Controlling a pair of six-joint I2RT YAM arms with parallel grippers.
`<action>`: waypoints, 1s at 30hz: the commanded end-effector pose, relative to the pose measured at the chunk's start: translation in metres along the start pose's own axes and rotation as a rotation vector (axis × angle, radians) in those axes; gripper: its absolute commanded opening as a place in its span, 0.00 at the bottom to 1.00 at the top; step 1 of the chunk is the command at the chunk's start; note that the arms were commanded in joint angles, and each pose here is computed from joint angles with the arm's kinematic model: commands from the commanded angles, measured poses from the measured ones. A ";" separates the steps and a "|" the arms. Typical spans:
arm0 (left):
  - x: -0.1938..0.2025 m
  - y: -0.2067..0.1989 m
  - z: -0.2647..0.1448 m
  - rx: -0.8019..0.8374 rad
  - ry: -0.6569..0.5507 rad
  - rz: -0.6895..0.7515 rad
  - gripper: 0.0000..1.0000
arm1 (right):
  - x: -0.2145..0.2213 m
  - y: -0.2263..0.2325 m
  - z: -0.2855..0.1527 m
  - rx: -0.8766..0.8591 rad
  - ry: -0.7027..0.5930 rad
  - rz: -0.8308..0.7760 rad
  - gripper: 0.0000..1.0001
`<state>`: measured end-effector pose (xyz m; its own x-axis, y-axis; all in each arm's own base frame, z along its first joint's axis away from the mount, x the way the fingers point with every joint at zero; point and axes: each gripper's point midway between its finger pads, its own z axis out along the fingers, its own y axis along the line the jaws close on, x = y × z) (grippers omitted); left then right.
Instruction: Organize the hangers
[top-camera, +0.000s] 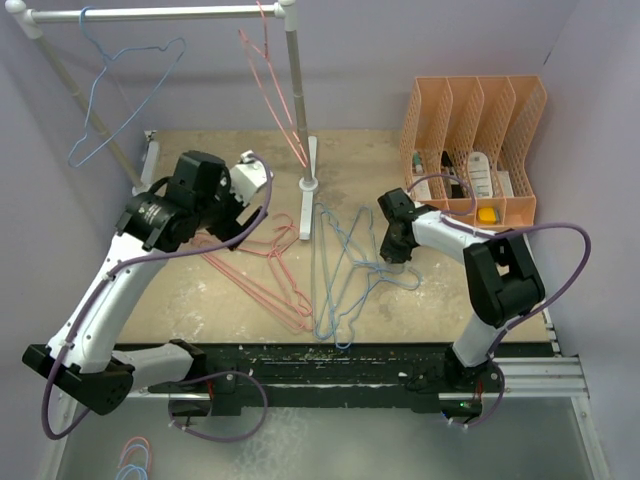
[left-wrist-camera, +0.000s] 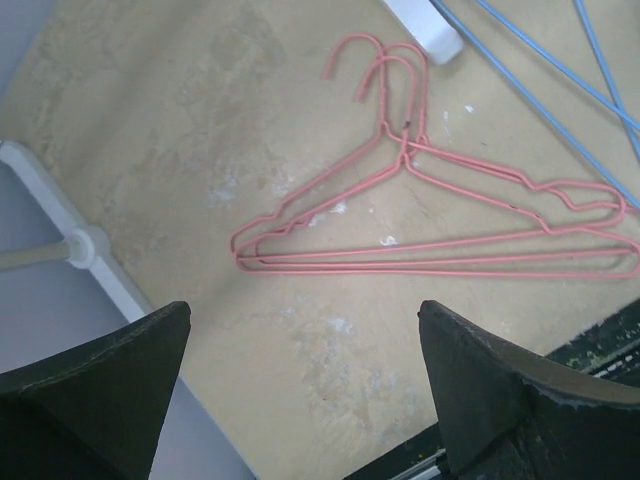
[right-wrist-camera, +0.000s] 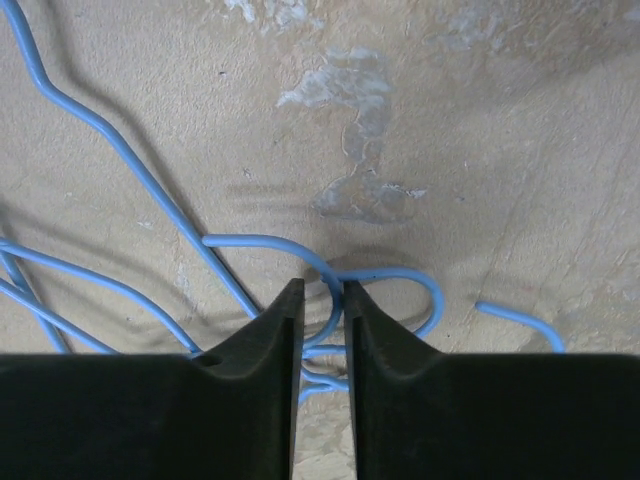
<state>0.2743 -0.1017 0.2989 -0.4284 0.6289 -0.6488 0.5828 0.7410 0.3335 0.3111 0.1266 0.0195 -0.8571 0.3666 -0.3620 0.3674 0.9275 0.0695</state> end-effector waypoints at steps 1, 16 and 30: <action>0.008 -0.033 0.001 0.110 -0.014 0.059 0.99 | -0.007 0.010 -0.006 -0.045 -0.015 0.003 0.20; 0.012 -0.116 0.027 0.316 0.031 0.255 0.99 | -0.052 0.028 -0.100 -0.189 -0.148 0.094 0.00; -0.031 -0.202 0.067 0.445 -0.118 0.152 0.99 | -0.100 0.060 -0.171 -0.380 -0.286 0.188 0.00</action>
<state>0.2031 -0.2559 0.2020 -0.2547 0.7655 -0.5909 0.9100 0.3965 0.1215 0.3491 0.1503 0.1871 -0.6836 0.4878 -0.5429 0.3163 0.8683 0.3821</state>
